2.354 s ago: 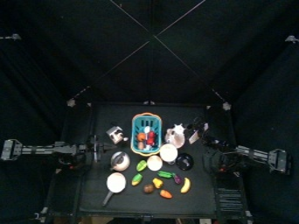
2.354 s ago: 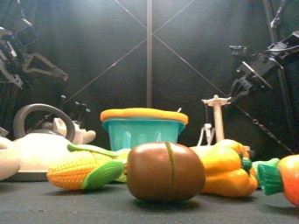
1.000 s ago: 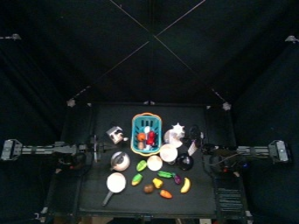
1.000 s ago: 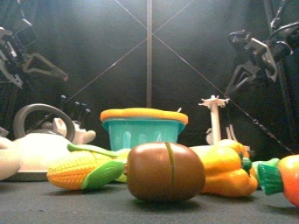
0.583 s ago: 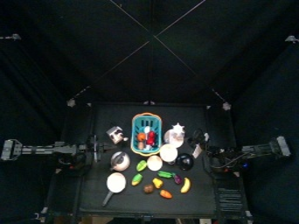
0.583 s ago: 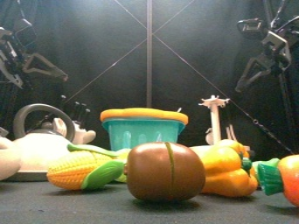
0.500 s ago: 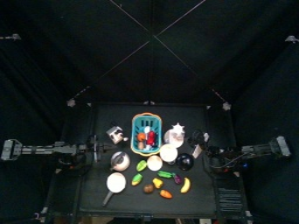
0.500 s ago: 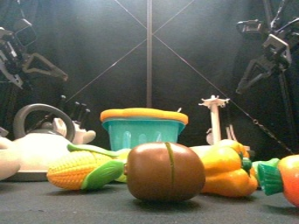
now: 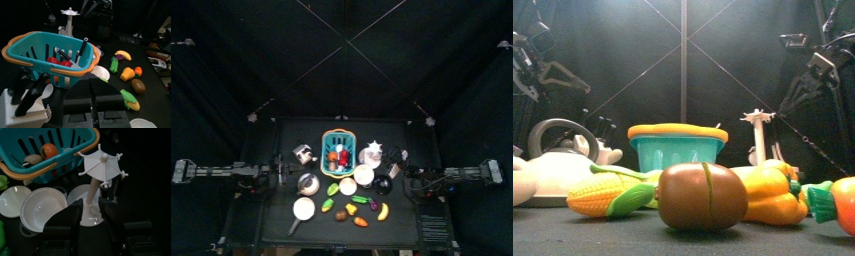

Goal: Grab strainer

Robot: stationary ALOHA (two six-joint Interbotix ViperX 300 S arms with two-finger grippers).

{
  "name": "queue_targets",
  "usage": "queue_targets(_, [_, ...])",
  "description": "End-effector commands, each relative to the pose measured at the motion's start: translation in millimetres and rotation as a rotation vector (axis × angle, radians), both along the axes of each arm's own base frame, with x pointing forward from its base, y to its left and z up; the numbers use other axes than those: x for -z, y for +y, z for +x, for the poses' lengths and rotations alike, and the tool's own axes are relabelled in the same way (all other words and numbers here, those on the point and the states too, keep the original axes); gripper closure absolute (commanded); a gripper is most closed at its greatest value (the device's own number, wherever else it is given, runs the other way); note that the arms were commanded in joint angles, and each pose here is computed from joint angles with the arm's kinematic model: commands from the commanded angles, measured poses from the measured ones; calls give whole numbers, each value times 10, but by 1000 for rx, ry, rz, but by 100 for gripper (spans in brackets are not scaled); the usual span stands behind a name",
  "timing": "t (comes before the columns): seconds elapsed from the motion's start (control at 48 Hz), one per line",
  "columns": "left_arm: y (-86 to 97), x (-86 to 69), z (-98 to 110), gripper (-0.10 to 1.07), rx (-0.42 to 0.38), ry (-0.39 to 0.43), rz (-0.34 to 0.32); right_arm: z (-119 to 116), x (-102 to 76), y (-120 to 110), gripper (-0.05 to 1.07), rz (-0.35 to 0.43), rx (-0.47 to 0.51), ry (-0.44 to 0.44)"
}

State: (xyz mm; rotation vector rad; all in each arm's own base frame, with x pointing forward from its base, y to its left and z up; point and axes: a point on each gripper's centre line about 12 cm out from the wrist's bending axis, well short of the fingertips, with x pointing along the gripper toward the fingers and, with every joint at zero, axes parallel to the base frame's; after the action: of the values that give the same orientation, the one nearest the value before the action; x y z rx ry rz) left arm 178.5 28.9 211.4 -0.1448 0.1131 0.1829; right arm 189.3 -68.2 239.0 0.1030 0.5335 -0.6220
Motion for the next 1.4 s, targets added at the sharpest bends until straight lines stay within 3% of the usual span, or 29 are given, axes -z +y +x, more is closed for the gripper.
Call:
queue_targets(0.0, [10, -42, 20, 99, -4, -13, 4, 30, -40, -50, 31, -15, 2, -14])
queue_targets(0.542, [15, -42, 19, 100, -7, -13, 4, 59, 96, -257, 31, -45, 33, 25])
queue_targets(0.833, [15, -32, 14, 100, -7, -12, 4, 45, 81, -337, 31, -49, 48, 7])
queue_targets(1.062, [15, -11, 8, 100, -8, -6, 0, 104, 71, -317, 31, -33, -2, -31])
queue_targets(1.375, [15, -14, 7, 100, -8, -8, 0, 123, 149, -349, 31, -22, 0, -7])
